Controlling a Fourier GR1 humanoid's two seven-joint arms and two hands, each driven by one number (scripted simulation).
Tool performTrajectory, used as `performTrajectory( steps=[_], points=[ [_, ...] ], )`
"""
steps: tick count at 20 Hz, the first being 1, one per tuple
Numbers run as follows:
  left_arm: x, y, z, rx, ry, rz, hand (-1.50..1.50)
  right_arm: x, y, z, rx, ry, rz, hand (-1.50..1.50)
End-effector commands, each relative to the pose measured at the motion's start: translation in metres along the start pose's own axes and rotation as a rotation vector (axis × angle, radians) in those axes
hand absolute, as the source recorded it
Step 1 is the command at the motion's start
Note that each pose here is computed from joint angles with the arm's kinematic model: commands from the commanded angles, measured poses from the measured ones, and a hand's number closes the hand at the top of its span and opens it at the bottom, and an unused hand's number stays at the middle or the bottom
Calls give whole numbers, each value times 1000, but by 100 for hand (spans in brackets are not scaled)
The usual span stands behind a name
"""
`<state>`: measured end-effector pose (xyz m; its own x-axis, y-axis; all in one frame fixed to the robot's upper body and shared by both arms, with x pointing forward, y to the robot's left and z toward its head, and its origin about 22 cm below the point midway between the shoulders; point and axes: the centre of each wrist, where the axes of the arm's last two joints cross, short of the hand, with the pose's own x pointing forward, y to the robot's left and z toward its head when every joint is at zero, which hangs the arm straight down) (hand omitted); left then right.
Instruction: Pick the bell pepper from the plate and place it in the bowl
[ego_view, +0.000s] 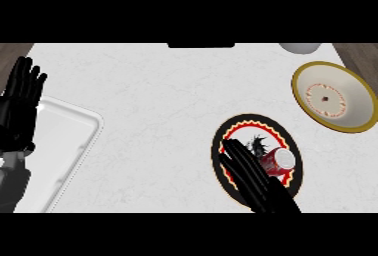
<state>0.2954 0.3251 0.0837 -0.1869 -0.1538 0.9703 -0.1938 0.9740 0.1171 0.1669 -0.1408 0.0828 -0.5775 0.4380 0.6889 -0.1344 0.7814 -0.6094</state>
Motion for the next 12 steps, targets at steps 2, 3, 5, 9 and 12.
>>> performTrajectory(
  steps=[2,3,5,9,12],
  points=[
    [-5,0,12,5,-17,14,0,35,-47,14,18,133,207,-150],
    [-1,8,10,-8,0,6,0,38,-52,16,62,167,236,-150],
    [11,12,-1,12,-8,0,0,37,-63,15,171,252,340,-150],
    [0,7,6,-10,-29,5,0,57,-76,20,378,343,458,-150],
    [8,1,-8,-10,-34,2,0,56,-77,3,480,390,493,-150]
  ],
)
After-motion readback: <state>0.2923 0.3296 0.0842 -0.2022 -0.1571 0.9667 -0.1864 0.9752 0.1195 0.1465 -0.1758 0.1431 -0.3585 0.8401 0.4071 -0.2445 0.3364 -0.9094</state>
